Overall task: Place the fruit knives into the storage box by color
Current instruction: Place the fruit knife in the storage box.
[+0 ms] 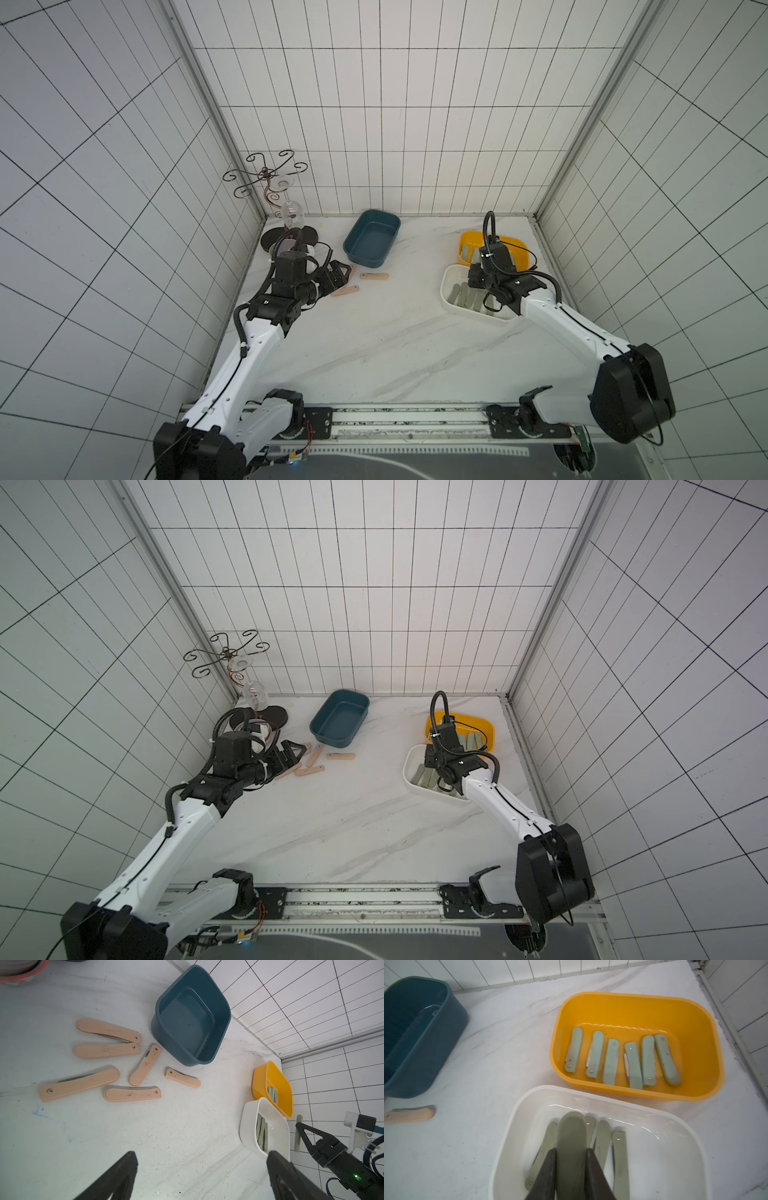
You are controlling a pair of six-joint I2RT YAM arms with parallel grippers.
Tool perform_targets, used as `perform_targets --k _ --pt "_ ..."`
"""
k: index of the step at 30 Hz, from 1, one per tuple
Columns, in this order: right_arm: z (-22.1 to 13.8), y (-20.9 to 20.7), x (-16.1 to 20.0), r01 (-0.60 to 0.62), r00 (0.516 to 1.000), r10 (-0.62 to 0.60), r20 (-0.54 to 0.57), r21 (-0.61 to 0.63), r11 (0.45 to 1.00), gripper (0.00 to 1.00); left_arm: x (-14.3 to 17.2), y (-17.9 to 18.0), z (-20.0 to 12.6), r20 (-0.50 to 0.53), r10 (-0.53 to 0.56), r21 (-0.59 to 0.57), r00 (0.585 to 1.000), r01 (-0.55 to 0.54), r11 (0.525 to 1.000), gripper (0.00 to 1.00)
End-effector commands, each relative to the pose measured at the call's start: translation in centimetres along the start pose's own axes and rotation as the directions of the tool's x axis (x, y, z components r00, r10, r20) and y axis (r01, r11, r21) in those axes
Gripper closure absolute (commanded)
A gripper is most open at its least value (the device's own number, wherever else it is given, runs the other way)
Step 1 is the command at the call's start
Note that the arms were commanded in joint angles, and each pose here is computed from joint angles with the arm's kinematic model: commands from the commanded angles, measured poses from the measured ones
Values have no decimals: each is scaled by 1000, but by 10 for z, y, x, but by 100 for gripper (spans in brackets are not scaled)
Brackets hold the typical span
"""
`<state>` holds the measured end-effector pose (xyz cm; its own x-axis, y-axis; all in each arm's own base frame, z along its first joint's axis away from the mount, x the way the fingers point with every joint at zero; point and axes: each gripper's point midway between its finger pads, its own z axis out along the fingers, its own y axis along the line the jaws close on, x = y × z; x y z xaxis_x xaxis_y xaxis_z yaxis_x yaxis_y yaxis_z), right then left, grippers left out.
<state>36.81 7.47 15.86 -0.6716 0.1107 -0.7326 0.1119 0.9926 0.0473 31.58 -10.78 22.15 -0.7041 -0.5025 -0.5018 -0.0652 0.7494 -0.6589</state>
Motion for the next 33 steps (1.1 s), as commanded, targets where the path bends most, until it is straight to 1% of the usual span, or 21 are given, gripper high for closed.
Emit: perform_targets --k 1,5,11,16,23,29,31,33 --pt "4 -33 28 37 996 -33 -83 53 998 83 -9 -14 -4 22 9 26 1000 -9 1000 3" --pt "10 -58 38 37 991 -24 -129 99 994 83 -5 -17 -1 0 19 33 1000 -19 999 3" --pt "24 -77 60 44 981 -15 -192 150 988 83 4 -13 0 -31 30 21 999 -30 999 3" --pt "35 -86 71 71 973 -24 -232 194 978 83 5 -14 0 -42 33 23 999 -32 999 3" --pt "49 -95 89 101 954 -24 -299 245 964 83 -1 -20 -3 -34 44 34 998 -43 998 3" --pt "53 -107 95 129 946 -22 -324 311 942 83 -1 -23 -3 -37 46 43 998 -44 998 3" --pt "54 -110 98 136 942 -19 -335 328 935 82 -1 -23 -4 -36 46 42 998 -44 998 3" --pt "56 -111 102 139 937 -15 -350 334 932 77 -1 -23 -4 -36 48 46 998 -46 998 3"
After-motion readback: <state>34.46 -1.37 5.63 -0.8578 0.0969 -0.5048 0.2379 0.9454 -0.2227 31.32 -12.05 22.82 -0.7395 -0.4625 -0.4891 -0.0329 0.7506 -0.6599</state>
